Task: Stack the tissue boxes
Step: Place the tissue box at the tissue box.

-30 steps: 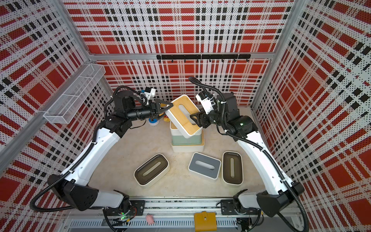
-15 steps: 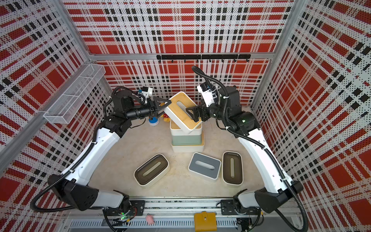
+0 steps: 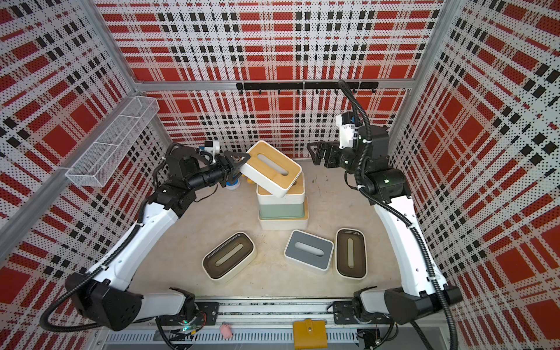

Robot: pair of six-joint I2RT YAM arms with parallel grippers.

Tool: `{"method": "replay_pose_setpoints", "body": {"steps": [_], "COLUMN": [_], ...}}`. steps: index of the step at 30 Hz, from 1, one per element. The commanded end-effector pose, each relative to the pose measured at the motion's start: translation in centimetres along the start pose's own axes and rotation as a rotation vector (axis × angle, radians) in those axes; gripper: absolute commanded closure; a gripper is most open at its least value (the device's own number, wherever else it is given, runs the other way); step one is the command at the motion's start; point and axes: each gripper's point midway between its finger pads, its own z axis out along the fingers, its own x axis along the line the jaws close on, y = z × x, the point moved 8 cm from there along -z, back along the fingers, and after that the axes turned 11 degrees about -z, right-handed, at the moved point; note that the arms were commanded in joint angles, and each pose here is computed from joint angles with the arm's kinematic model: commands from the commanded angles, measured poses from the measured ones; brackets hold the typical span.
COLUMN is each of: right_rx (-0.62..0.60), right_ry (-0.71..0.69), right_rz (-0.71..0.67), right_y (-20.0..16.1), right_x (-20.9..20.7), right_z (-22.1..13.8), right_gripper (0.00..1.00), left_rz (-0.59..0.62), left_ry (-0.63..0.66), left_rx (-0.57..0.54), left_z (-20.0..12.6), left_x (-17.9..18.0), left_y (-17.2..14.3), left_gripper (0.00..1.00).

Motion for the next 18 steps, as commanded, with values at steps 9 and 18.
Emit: {"method": "replay_pose_setpoints", "body": {"steps": [9, 18], "right_rx": [0.047, 0.074], "right_ry": [-0.035, -0.029], "right_rz": [0.103, 0.132], "right_y": [-1.9, -3.2], "right_x": [-1.4, -2.2], "right_z": [0.4, 0.3], "right_gripper": [0.0, 0.0], "left_rz": [-0.066, -0.114], "left_ry": [-0.191, -0.214], "left_rx": [-0.255, -0.366], "left_z": [-1.8, -0.8], "left_x": [-2.5, -1.8], "left_y": [-2.1, -3.8], "left_gripper": [0.73, 0.73]}}
